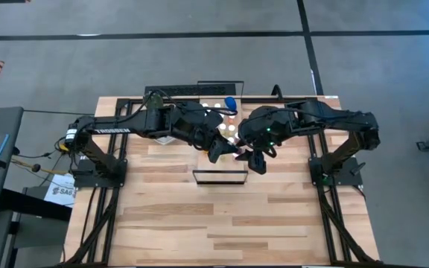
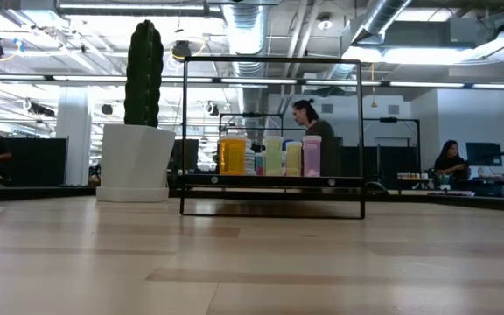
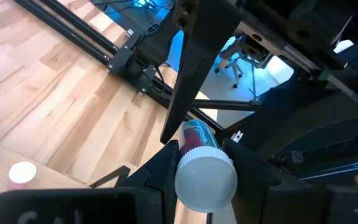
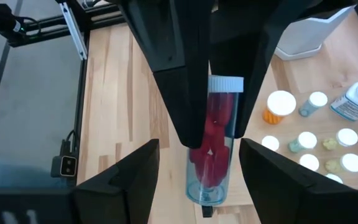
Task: Pick and place medicine bottles onto shelf by color
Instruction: Put the blue pill bottle on the shelf
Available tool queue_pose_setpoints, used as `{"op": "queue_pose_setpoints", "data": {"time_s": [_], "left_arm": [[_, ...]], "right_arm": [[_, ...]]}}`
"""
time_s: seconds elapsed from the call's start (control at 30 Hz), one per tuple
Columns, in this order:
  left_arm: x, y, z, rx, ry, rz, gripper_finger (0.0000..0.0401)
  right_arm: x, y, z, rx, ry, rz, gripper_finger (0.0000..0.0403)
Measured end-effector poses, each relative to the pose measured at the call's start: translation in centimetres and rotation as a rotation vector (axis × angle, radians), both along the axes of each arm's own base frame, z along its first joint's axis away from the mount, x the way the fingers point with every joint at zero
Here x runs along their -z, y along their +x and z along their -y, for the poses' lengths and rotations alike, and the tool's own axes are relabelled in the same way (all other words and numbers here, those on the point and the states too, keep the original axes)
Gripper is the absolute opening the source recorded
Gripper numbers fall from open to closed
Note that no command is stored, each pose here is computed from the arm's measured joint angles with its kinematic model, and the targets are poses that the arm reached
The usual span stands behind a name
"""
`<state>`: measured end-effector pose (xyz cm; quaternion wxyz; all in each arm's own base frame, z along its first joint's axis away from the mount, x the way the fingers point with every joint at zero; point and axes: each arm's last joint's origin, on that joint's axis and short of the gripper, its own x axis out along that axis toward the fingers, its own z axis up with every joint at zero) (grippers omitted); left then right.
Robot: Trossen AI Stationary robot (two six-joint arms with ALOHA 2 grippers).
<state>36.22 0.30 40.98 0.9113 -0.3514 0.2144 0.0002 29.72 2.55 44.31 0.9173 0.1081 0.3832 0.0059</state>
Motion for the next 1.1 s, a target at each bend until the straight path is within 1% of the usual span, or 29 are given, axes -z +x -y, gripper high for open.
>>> {"op": "queue_pose_setpoints", "data": {"time_s": [0.13,0.3,0.43,0.53,0.67,0.8,0.93,1.1], "left_arm": [[-0.1,0.0,0.0,0.0,0.0,0.007,0.0092],[-0.4,0.2,0.0,0.007,-0.001,0.05,0.0092],[-0.4,0.2,0.0,0.006,-0.002,0.048,0.0092],[-0.4,0.2,0.0,0.004,-0.001,0.046,0.0092],[-0.4,0.2,0.0,-0.006,-0.01,0.045,0.0101],[-0.5,0.2,-0.1,-0.031,-0.009,0.05,0.0134],[-0.6,0.2,-0.4,-0.119,0.051,0.064,0.0173],[-1.5,0.5,-0.8,-0.251,0.177,0.157,0.0211]], "right_arm": [[0.1,-0.1,0.0,0.0,-0.001,-0.009,0.0219],[0.1,-0.1,0.0,0.0,-0.002,-0.012,0.0165],[0.1,-0.1,0.0,0.0,-0.002,-0.013,0.0118],[0.1,-0.1,0.0,0.0,-0.003,-0.013,0.0096],[0.1,-0.1,0.0,-0.008,-0.015,-0.011,0.0091],[-0.2,-0.5,0.5,0.008,-0.017,-0.001,0.01],[-0.9,-1.4,1.3,0.048,-0.028,0.017,0.01],[-1.8,-2.7,2.3,0.125,-0.042,0.054,0.01]]}}
